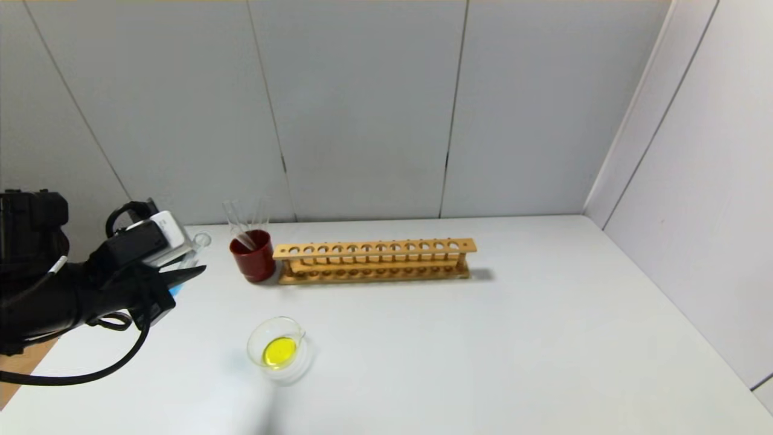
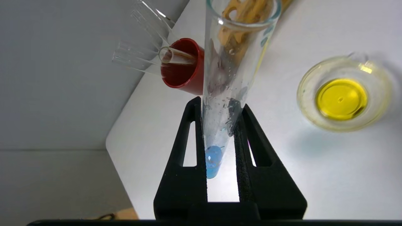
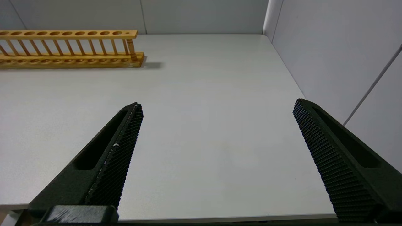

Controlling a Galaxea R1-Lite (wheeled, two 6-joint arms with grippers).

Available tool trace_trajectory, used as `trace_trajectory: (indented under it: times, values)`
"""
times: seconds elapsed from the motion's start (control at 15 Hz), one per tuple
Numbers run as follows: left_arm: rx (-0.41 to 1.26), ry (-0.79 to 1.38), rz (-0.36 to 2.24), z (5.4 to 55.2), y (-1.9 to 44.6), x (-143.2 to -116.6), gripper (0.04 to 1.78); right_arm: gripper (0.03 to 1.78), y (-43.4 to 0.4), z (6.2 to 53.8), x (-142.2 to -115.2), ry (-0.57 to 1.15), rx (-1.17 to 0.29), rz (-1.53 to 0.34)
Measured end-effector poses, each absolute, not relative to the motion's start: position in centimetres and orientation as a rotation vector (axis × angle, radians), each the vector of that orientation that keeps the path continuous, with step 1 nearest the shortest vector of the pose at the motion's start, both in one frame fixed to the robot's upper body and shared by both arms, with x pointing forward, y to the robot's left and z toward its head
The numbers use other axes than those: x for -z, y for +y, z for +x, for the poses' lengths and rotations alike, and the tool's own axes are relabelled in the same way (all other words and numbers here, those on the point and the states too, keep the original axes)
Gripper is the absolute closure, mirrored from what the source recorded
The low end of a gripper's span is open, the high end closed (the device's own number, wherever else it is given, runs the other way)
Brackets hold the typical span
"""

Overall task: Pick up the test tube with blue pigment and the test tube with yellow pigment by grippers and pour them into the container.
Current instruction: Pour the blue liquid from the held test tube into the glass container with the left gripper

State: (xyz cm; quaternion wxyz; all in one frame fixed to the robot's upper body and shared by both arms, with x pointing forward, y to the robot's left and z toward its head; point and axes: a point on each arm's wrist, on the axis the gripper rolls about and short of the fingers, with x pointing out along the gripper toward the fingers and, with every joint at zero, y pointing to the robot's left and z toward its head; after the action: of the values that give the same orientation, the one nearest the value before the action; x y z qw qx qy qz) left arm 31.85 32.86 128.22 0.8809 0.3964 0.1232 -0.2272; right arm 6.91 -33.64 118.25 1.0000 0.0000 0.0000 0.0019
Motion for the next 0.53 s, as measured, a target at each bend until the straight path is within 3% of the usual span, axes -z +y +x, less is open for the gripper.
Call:
trace_trajectory:
  times: [0.53]
  values:
    - [0.561, 0.18, 1.2, 32.96, 33.43, -127.61, 1.51, 0.06, -33.64, 6.91, -118.25, 0.0, -0.004, 0.0]
